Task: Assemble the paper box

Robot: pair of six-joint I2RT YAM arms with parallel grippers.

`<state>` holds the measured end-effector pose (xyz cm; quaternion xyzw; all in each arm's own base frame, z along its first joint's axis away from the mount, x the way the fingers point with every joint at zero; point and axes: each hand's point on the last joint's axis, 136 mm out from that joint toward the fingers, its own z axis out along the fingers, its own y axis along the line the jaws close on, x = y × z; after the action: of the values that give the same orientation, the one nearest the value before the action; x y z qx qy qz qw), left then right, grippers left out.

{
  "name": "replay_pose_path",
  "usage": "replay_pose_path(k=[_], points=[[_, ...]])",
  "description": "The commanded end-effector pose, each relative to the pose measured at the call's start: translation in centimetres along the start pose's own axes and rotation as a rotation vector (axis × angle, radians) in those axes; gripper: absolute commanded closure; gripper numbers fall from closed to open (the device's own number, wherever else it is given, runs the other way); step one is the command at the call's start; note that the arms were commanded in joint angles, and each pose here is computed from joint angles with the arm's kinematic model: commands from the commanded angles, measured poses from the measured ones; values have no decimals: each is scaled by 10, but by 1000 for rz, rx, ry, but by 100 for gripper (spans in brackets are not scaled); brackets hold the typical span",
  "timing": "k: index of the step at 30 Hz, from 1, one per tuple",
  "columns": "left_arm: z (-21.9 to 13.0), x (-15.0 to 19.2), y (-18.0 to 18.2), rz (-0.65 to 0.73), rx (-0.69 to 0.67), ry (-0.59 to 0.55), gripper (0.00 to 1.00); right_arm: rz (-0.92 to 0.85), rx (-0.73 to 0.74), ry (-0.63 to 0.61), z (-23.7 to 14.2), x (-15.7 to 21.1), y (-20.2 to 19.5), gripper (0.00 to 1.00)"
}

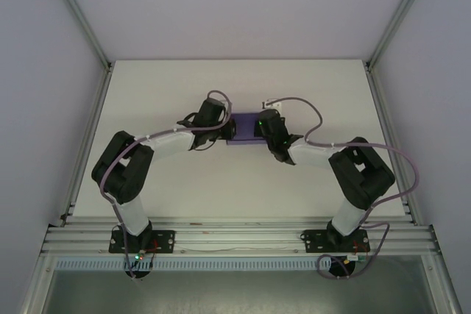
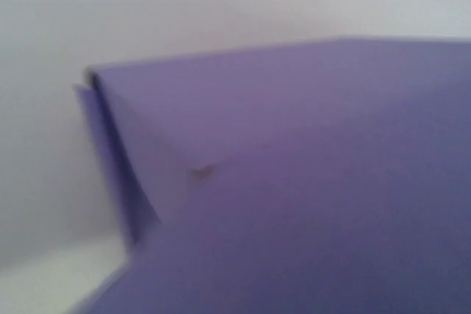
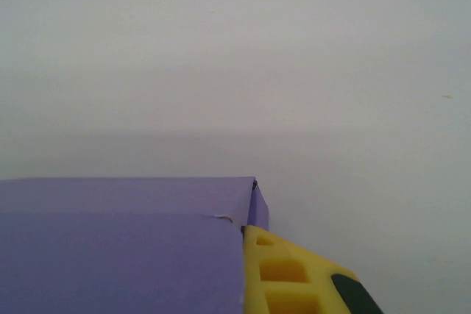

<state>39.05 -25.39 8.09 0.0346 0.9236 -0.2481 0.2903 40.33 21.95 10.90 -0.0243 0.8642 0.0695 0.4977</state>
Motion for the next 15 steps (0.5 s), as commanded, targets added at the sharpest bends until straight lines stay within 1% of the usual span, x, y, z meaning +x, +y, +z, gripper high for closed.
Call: replay_pose_path(k=[1, 4, 7, 9, 12, 14, 15], points=[[-4, 20, 3, -1, -16, 64, 90, -77, -55, 64, -6, 26, 9, 100], [-10, 23, 5, -1, -21, 64, 82, -98, -34, 75, -7, 30, 5, 100], [-23, 21, 1, 2, -6, 48, 71, -115, -5, 83, -6, 36, -1, 100], [-34, 18, -4, 2, 9, 32, 60, -130, -3, 89, -7, 39, -2, 100], [-55, 14, -17, -1, 60, 11, 48, -150, 2, 96, -8, 45, -2, 100], [-70, 10, -27, -6, 98, -7, 41, -157, 15, 100, -8, 47, -4, 100], [-78, 9, -31, -6, 114, -13, 40, -159, 21, 102, -8, 48, -6, 100]])
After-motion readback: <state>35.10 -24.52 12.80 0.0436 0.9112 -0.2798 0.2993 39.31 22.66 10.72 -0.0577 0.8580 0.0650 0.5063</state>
